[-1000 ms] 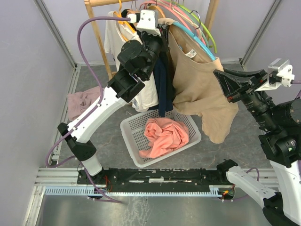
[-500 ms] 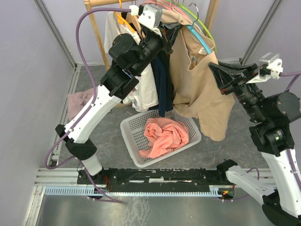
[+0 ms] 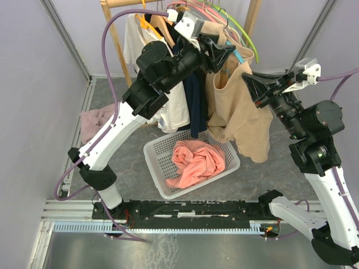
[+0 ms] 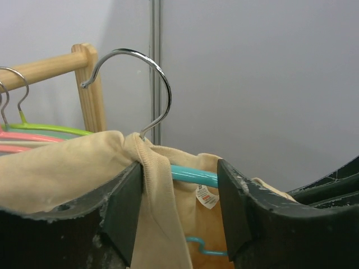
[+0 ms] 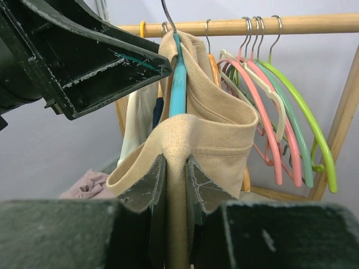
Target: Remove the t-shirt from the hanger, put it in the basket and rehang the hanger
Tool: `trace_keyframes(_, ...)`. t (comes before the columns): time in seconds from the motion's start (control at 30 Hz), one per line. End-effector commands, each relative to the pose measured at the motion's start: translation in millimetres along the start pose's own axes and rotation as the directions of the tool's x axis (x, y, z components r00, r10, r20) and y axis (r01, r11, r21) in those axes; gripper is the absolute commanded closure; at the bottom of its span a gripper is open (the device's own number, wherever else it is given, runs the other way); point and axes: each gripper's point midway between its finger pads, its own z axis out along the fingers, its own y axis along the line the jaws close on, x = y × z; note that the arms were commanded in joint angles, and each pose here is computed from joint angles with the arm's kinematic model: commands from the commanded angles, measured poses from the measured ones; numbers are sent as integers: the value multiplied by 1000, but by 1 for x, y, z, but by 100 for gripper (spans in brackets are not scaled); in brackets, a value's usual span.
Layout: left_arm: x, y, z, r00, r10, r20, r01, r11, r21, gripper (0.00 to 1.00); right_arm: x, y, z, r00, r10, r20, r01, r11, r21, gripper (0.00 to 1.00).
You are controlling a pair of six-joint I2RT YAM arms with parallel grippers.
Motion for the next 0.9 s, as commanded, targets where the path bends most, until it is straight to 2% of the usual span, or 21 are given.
trace_keyframes(0.0, -26, 7, -13, 999, 4, 46, -1, 998, -66, 36, -40, 8, -4, 990, -14, 138, 17, 1000, -23, 99)
trace_keyframes(0.37, -49, 21, -16, 989, 80, 123, -62, 988, -143, 31, -46, 15, -12, 989, -6, 145, 14, 998, -56, 99)
trace_keyframes(0.87, -53, 14, 4, 979, 104, 173, -89, 992, -94, 30, -45, 23, -15, 990, 9, 139, 4, 995, -98, 99)
